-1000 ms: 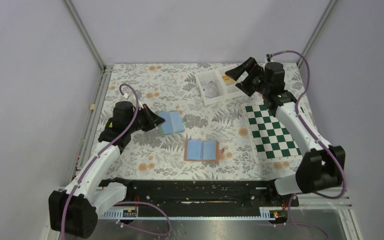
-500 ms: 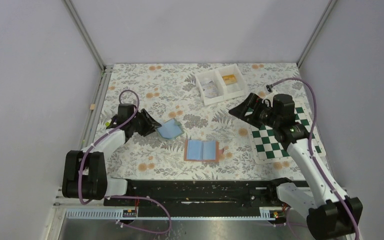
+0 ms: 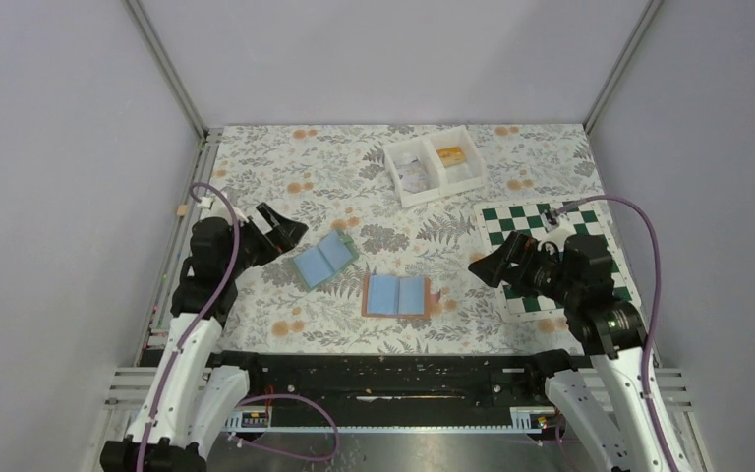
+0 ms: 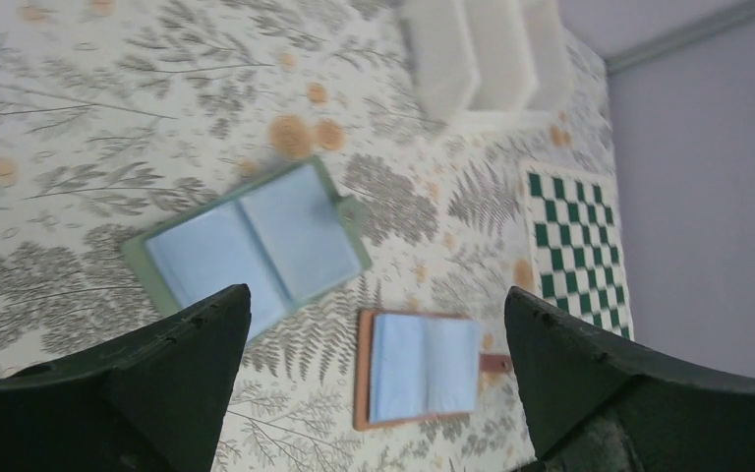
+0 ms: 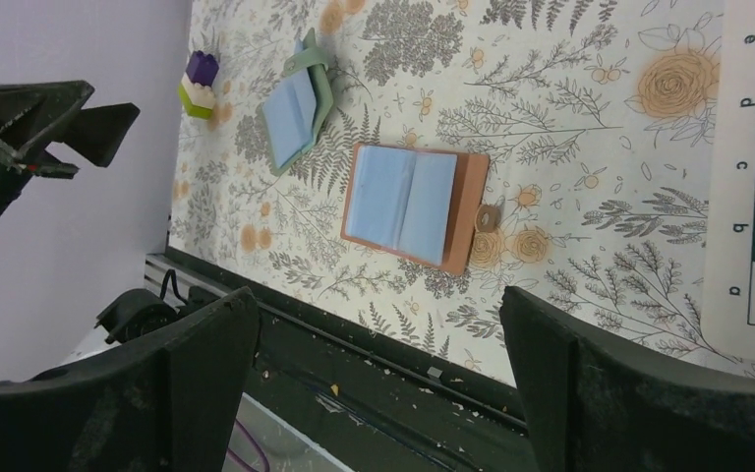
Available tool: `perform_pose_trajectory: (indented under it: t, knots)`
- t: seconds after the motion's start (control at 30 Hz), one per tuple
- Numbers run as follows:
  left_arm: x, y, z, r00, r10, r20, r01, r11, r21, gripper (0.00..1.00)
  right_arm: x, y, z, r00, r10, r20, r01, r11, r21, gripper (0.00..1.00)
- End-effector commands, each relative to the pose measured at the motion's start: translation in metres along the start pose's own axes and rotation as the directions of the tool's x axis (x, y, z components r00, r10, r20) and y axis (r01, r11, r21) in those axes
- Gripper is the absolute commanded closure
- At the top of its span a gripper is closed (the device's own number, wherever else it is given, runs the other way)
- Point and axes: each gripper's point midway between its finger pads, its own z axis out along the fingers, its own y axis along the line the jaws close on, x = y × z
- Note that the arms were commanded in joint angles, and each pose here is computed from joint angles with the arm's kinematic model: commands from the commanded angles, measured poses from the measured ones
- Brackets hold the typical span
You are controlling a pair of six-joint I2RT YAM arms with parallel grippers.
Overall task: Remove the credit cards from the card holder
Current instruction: Reset both arms
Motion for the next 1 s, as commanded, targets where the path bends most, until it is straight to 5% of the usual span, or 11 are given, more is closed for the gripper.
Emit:
perform_pose_trajectory:
  t: [0.0, 0.17, 0.33, 0.97]
  knots:
    - [0.006, -0.06, -0.031, 0.985, 0.172, -0.016, -0.161, 0.945, 0.283, 0.01, -0.012, 0.009, -0.031, 0.995, -0.039, 0.09, 0.035, 0.999, 0.035, 0.0]
    - [0.024, -0.109, -0.068, 0.925, 0.38, -0.015, -0.333, 0.828, 0.451, 0.01, -0.025, 0.021, -0.05, 0.979, 0.004, 0.202, -0.006, 1.0, 0.006, 0.0]
    - [0.023, -0.131, -0.095, 0.913, 0.405, 0.052, -0.369, 0.764, 0.53, 0.01, -0.032, 0.031, -0.058, 0.967, 0.04, 0.253, -0.031, 0.999, -0.041, 0.01]
    - [0.024, -0.128, -0.102, 0.911, 0.404, 0.087, -0.388, 0.763, 0.517, 0.01, -0.037, 0.031, -0.068, 0.949, 0.008, 0.316, 0.002, 1.0, -0.031, 0.0]
